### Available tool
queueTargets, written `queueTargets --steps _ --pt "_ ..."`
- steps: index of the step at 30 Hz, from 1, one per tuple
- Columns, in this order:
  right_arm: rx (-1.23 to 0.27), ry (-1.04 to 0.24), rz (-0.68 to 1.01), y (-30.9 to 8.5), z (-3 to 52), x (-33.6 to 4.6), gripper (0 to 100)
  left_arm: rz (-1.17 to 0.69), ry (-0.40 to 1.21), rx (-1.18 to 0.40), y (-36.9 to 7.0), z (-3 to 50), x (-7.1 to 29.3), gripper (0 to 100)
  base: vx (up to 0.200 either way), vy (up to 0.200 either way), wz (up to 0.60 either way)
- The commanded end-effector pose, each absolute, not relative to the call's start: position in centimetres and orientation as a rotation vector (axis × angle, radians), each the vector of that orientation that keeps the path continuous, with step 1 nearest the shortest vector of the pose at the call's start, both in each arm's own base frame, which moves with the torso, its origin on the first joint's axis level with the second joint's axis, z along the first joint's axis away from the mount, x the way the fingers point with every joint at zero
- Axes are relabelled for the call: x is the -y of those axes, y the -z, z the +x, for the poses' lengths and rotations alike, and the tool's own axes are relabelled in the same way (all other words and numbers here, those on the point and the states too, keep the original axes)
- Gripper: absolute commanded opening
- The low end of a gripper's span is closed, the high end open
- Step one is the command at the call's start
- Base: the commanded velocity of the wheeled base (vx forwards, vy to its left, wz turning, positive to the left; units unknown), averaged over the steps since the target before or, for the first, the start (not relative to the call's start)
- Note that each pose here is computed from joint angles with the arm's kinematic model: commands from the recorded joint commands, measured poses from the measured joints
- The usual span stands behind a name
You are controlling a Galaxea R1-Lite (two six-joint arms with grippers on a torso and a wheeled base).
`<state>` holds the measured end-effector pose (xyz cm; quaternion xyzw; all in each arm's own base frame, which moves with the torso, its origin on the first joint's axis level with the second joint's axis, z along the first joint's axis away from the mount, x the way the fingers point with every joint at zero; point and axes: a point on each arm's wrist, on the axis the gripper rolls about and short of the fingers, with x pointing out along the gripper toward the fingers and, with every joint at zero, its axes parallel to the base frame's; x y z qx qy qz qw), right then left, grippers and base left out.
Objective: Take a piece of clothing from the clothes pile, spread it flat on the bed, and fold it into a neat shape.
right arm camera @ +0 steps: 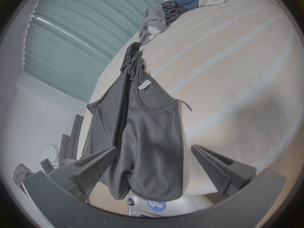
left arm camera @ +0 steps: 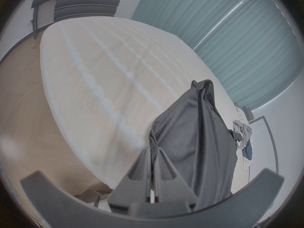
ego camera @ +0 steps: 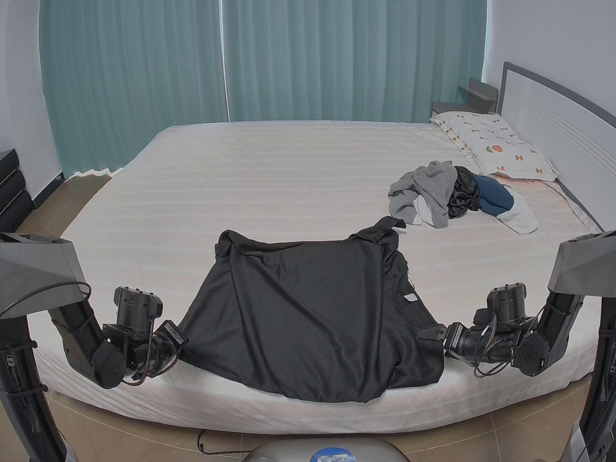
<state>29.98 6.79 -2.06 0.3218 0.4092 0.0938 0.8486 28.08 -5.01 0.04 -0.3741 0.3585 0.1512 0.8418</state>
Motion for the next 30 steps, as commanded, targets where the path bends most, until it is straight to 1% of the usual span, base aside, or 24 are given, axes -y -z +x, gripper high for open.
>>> queueTargets --steps 1,6,10,15,18,23,30 --pt "-0.884 -0.195 0.676 3.2 30.6 -7.1 0 -0.792 -0.316 -0.746 -0.3 28.1 5.0 0 0.0 0.0 0.0" --pt "-0.829 -0.212 0.681 2.2 31.7 -7.2 0 -0.792 -0.323 -0.729 -0.5 28.2 5.0 0 0.0 0.0 0.0" --pt "-0.761 -0.227 0.691 1.2 33.3 -7.1 0 -0.798 -0.362 -0.659 -0.9 29.0 4.4 0 0.0 0.0 0.0" --pt "-0.679 -0.246 0.696 -0.3 35.4 -7.0 0 -0.824 -0.369 -0.595 -1.3 29.5 3.6 0 0.0 0.0 0.0" --pt "-0.64 -0.237 0.696 -1.5 36.9 -7.0 0 -0.842 -0.375 -0.557 -1.5 30.0 3.1 0 0.0 0.0 0.0" --pt "-0.603 -0.242 0.696 -2.8 39.3 -7.4 0 -0.895 -0.373 -0.506 -1.9 30.4 2.8 0 0.0 0.0 0.0" --pt "-0.573 -0.237 0.69 -3.0 41.8 -8.0 0 -0.914 -0.384 -0.506 -1.4 30.8 2.8 0 0.0 0.0 0.0"
